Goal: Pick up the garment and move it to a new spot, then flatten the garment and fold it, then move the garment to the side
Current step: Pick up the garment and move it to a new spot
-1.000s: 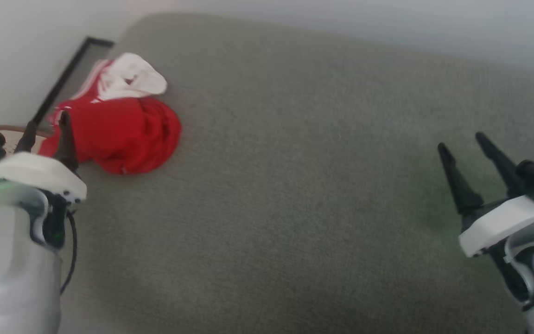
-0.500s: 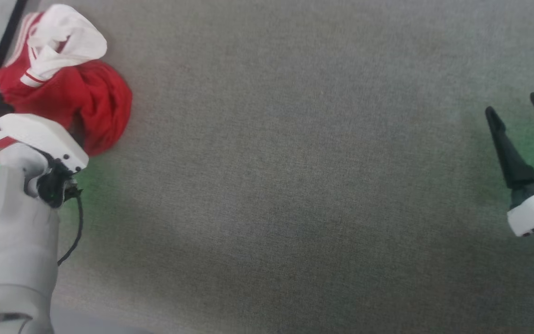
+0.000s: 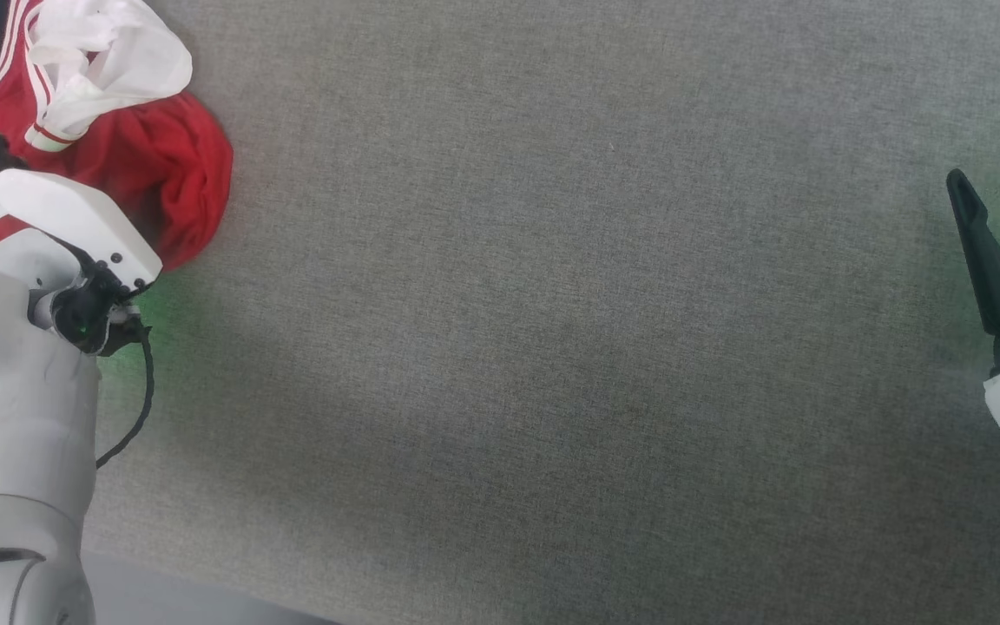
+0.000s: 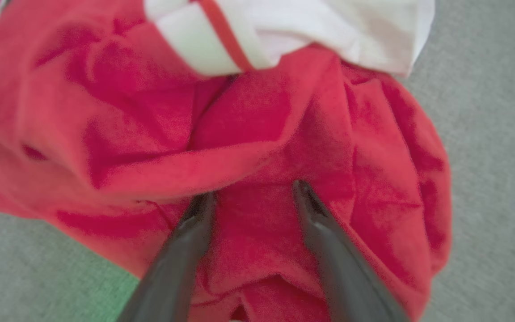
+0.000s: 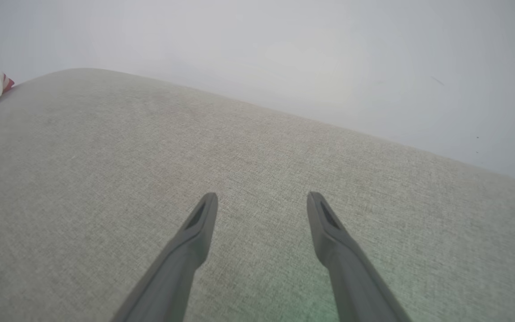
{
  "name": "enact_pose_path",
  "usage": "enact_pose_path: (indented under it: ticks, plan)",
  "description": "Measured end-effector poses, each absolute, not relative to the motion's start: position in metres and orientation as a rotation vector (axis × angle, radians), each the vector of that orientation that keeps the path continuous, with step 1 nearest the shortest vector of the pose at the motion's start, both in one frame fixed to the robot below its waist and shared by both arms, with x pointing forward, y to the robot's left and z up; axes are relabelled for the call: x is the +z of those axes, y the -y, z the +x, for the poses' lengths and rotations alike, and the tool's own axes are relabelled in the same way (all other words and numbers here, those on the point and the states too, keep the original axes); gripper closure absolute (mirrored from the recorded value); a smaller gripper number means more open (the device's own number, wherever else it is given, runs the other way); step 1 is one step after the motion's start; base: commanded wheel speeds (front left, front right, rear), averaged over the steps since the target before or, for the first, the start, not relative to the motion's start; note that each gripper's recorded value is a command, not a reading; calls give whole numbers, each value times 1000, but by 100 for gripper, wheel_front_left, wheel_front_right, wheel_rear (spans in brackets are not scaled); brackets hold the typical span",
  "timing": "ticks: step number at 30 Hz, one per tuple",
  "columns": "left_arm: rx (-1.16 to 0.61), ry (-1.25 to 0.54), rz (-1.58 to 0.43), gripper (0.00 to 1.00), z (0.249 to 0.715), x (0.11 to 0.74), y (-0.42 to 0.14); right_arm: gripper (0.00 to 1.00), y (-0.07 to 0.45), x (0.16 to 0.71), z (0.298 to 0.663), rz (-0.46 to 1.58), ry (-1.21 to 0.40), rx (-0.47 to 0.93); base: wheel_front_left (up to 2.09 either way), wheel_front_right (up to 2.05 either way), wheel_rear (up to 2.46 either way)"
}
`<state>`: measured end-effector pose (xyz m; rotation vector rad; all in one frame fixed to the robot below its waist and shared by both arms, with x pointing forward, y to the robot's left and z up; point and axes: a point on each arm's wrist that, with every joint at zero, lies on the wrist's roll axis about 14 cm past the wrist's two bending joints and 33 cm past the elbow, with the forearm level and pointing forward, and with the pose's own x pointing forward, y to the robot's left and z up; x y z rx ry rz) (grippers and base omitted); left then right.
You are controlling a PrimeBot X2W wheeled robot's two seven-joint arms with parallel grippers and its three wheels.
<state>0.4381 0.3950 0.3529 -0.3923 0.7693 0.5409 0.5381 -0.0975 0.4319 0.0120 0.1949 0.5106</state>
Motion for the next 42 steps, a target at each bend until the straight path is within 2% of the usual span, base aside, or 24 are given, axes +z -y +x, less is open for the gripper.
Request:
enact_pose_path:
  ticks: [9,23,33,42]
  plan:
    - [557,-628,-317,100,442,388,-416,0,91,448,536,37,-153,506,0,0,0]
    - [461,-208,2,100,467,574,-450,0,66,504,512,111,-26,522,0,0,0]
    - [355,42,184,100,457,704,-431,0,61,541,492,146,58,508,0,0,0]
    - [201,144,279,100,465,762,-370,0,89,559,484,156,116,426,0,0,0]
